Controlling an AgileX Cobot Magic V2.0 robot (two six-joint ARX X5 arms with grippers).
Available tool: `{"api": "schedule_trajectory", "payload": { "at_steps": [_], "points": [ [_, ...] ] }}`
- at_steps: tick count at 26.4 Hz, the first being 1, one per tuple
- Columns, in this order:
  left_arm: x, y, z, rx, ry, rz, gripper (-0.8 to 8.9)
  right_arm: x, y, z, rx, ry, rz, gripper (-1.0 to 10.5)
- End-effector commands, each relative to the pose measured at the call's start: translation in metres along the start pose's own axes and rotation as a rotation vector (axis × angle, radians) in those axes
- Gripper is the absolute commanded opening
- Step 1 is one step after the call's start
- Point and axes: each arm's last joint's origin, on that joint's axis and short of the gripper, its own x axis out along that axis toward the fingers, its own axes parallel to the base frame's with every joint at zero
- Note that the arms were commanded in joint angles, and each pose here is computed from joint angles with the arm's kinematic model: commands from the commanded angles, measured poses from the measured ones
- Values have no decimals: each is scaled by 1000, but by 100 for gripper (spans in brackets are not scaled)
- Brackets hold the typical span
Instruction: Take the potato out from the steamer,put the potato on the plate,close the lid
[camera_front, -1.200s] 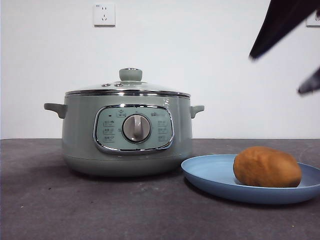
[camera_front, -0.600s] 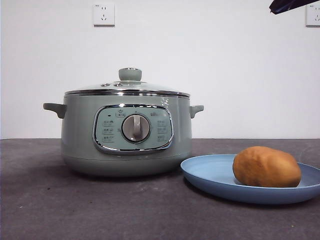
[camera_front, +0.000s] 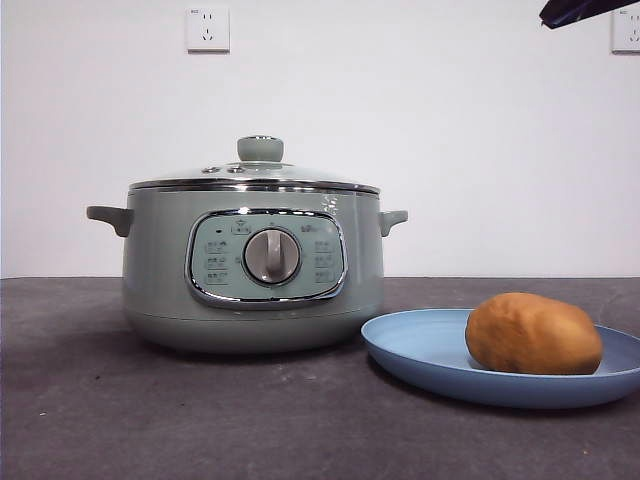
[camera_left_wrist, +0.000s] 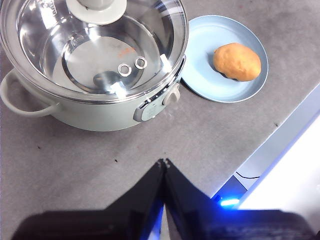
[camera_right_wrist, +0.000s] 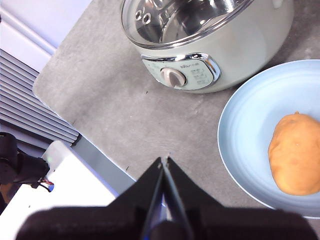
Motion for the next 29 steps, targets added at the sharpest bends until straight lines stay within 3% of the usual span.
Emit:
{"api": "schedule_trajectory", "payload": {
  "at_steps": [1, 3, 6, 9, 11, 13, 20, 29],
  "points": [
    [0, 0, 2, 12, -19, 13, -4, 0, 0, 0, 1, -2, 1, 1],
    [-11, 5, 6, 56, -134, 88, -4, 0, 0, 0, 0, -2, 1, 1],
    [-43, 13, 8, 92, -470, 201, -4, 0, 0, 0, 0, -2, 1, 1],
    [-57, 16, -14, 187, -804, 335, -4, 0, 0, 0, 1, -2, 1, 1],
    [-50, 19, -39, 221, -927, 434, -4, 0, 0, 0, 0, -2, 1, 1],
    [-36, 22, -68, 215, -952, 499, -4, 0, 0, 0, 0, -2, 1, 1],
    [11, 30, -127, 143, -885, 568, -4, 0, 0, 0, 0, -3, -2, 2],
    [67, 39, -181, 77, -813, 583, -4, 0, 0, 0, 0, -2, -2, 1]
  ]
}}
